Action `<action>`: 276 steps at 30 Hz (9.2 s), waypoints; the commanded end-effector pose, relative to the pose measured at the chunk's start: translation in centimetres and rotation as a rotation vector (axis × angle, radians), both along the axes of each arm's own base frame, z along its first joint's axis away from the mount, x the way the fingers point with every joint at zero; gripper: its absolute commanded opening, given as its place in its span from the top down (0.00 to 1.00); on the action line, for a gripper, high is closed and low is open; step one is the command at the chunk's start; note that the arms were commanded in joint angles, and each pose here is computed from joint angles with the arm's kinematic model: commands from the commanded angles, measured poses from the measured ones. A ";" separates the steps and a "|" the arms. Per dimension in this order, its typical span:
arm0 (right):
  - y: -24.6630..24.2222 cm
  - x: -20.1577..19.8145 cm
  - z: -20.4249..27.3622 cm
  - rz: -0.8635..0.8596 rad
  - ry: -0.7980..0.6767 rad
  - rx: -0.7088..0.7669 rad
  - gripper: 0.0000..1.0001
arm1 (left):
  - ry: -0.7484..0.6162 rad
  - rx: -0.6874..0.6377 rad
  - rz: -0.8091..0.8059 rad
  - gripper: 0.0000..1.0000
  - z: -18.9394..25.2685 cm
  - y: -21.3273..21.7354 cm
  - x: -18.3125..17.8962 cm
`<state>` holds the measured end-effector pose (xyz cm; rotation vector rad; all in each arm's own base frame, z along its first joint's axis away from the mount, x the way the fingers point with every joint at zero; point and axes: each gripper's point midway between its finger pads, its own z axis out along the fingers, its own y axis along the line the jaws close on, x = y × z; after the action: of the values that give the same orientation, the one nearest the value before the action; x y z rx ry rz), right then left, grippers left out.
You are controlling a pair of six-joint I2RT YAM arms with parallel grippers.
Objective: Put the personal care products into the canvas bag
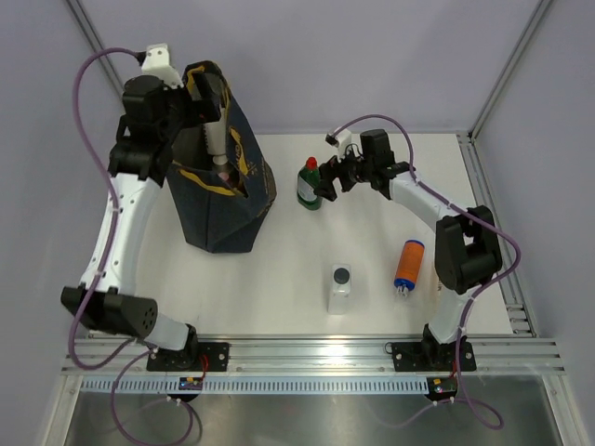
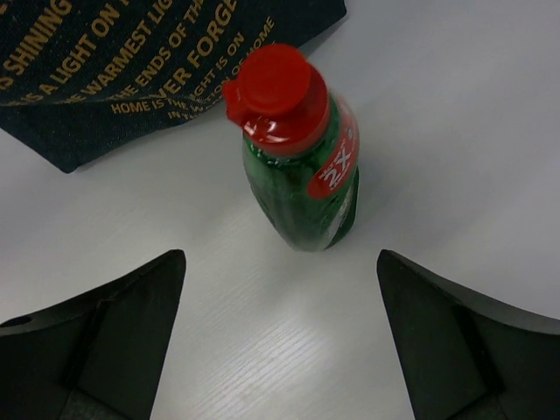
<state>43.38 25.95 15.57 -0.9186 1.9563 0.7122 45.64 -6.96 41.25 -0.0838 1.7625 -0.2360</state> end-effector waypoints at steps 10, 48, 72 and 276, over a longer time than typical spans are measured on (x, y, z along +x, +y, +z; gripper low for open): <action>5.4 3.9 1.0 0.025 -0.062 0.096 0.04 | -0.211 -0.170 -0.189 0.01 6.7 -2.1 -12.5; 0.8 -3.3 25.4 0.034 0.371 0.682 1.00 | -0.211 -0.104 -0.611 0.01 4.9 -13.4 -19.6; 20.3 -3.0 40.1 0.051 -0.092 1.071 1.00 | -0.349 -0.119 -0.464 0.01 10.4 -7.5 -24.5; -24.1 -15.8 -9.8 -0.871 1.020 -0.413 0.00 | -0.297 -0.241 -0.357 0.01 2.4 -3.5 -21.4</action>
<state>25.88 1.77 5.64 0.1699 3.1649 0.3322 24.96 -10.16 42.48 0.0733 1.4887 -0.6591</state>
